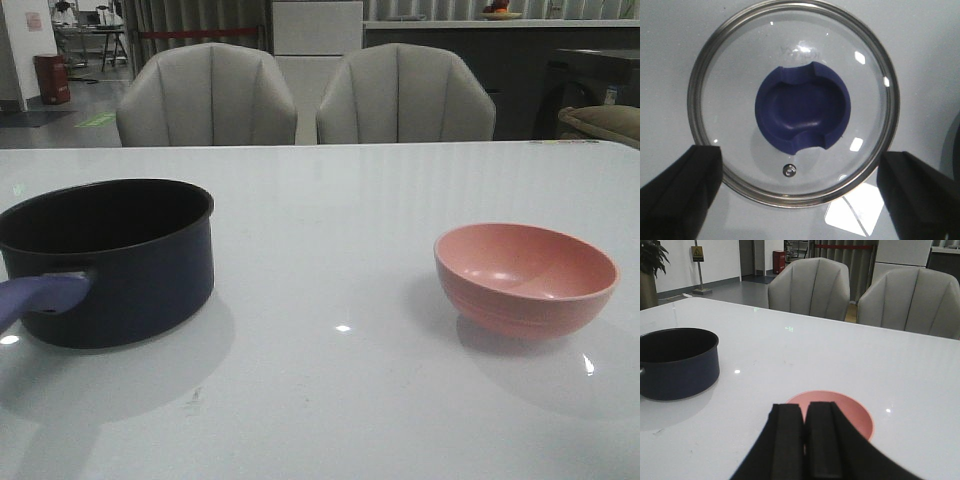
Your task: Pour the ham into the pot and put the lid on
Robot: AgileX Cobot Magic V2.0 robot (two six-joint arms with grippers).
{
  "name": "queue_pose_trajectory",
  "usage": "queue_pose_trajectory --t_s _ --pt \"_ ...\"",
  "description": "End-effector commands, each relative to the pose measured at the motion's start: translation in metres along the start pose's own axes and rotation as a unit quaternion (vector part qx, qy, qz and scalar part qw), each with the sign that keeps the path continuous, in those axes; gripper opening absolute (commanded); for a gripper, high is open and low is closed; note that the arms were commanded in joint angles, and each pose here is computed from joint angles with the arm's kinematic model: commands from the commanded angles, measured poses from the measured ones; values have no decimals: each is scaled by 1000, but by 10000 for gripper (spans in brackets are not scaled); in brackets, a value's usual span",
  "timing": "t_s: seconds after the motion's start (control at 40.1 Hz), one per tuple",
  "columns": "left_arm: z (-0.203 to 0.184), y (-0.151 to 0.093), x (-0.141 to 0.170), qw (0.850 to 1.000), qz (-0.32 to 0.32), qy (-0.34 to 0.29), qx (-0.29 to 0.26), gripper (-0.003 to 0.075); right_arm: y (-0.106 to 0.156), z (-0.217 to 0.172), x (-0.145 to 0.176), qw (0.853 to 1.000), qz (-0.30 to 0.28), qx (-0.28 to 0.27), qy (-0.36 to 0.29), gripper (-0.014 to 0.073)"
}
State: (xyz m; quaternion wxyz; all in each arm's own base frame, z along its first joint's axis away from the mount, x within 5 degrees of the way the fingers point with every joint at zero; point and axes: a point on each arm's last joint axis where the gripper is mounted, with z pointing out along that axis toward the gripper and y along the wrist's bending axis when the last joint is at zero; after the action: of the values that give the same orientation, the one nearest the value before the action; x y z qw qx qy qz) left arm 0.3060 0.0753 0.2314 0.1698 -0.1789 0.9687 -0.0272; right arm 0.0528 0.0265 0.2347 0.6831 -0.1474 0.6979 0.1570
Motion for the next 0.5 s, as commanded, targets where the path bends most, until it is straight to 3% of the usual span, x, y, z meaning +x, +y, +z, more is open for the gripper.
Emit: queue_pose_trajectory --t_s 0.0,0.474 --pt "-8 -2 -15 1000 -4 -30 5 659 -2 -1 -16 999 -2 15 -47 147" --pt "23 -3 -44 1000 -4 -14 1 659 -2 -1 -16 999 -2 15 -47 147"
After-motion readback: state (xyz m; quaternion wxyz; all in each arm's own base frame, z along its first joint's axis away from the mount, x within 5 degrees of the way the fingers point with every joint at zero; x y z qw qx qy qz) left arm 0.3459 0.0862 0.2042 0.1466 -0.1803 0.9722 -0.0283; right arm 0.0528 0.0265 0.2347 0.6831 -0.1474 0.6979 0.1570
